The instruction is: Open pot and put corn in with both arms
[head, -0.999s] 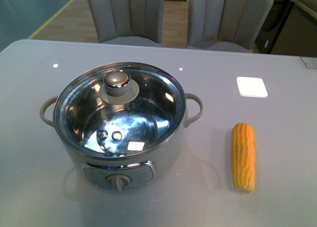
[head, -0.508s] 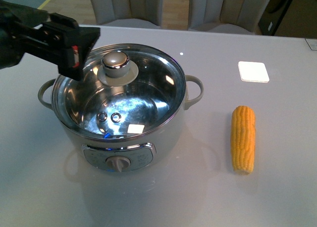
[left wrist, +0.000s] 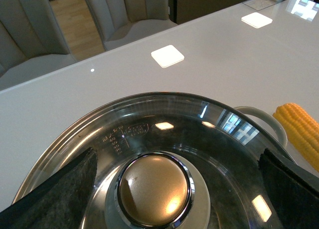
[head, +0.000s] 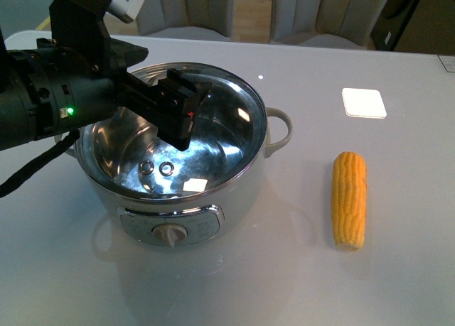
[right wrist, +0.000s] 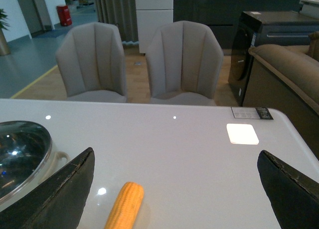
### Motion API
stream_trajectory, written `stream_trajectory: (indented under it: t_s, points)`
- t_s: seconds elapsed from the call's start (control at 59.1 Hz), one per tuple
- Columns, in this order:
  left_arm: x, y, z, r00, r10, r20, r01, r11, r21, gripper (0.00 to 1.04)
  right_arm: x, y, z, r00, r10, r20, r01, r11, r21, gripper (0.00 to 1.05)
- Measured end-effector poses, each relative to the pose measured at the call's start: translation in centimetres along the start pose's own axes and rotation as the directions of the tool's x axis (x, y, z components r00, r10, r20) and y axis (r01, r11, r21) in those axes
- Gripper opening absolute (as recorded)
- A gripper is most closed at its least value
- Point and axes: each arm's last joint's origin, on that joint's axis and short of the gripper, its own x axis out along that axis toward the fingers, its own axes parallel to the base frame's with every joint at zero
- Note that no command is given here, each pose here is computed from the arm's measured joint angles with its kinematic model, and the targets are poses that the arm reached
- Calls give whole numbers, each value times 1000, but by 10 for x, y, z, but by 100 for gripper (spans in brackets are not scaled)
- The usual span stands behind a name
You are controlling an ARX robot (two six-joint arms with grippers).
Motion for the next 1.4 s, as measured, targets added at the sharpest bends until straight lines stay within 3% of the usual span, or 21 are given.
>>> stream_trajectory:
  t_s: [1.405]
  points:
    - [23, -1, -18, 997, 66, -48, -72, 988, -134, 98, 0, 0, 0, 1000, 0, 0, 0, 1000, 0, 96]
